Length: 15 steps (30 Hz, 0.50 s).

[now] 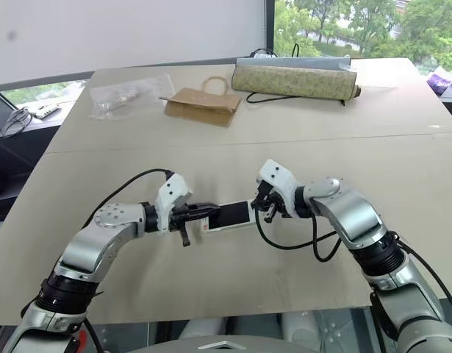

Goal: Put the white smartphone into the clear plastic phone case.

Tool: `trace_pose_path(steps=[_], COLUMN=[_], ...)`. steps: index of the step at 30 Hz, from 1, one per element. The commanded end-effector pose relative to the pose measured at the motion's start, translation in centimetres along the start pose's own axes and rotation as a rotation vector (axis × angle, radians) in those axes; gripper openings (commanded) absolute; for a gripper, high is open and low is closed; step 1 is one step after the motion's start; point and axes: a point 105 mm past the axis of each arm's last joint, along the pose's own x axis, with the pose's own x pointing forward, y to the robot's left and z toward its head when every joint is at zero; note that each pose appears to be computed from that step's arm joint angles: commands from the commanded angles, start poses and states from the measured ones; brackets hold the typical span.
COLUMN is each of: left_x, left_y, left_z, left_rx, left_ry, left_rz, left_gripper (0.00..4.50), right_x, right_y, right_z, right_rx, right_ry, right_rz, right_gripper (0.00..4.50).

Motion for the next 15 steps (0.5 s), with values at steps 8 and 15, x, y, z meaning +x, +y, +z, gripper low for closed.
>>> trace_pose_path(steps=[8,15], left_x=[-0.3,-1.1], left_y=[-0.9,-1.2], left_z=[-2.8,-3.3], left_rx=[-0.083,-0.096], left_ry=[0.089,0.108], left_rz=[0.009,0.026], left_gripper=[0.0,0.0], right_x=[1.0,2.0], right_y=[0.5,0.6], right_z=[-2.6,-3.7], right_rx=[0.019,0.047], right_ry=[0.142,0.185], right_rz=[0.064,0.088], right_gripper=[0.06,0.06])
